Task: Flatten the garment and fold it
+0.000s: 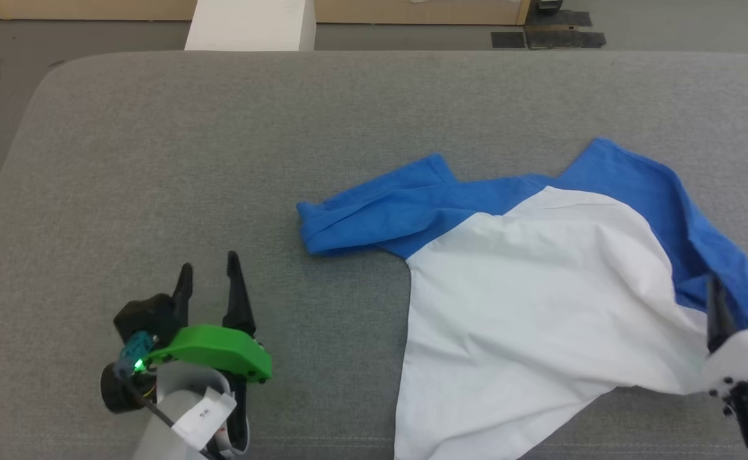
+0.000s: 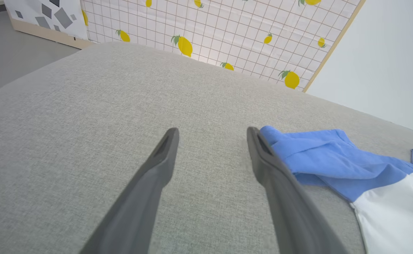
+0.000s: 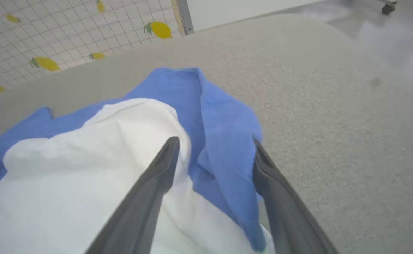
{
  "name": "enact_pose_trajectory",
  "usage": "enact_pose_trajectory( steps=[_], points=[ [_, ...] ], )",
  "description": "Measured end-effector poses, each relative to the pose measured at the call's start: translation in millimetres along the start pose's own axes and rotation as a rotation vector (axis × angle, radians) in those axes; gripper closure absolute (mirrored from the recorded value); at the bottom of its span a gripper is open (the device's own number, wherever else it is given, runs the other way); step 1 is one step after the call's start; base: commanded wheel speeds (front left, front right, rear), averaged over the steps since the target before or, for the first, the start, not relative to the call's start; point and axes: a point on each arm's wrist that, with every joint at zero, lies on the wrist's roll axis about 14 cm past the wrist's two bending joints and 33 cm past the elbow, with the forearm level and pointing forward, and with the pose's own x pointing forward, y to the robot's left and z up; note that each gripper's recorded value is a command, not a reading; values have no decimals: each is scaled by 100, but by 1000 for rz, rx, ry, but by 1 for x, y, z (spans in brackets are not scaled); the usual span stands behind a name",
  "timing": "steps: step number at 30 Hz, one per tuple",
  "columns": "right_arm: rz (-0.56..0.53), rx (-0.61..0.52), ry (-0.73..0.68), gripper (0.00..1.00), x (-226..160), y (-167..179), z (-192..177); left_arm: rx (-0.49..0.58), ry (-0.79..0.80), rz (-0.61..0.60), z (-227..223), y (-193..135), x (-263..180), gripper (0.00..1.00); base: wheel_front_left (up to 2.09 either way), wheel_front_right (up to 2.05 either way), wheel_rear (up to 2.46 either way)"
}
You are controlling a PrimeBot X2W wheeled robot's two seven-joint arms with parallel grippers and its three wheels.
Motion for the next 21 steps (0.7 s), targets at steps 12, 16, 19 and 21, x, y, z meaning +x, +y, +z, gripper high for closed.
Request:
enact_pose_trajectory(
  steps=[12, 16, 19, 21],
  points=[
    [170, -66, -213, 0, -12, 57, 30, 50, 139, -148, -8, -60, 61, 0, 0, 0, 0],
    [199, -68, -202, 0, -9, 67, 26, 158, 254, -201, -23, -79, 87, 0, 0, 0, 0],
    [226, -67, -200, 0, -5, 77, 26, 252, 357, -228, -39, -84, 103, 0, 0, 0, 0],
    [234, -69, -200, 0, -2, 81, 26, 333, 431, -246, -51, -84, 112, 0, 0, 0, 0]
  ],
)
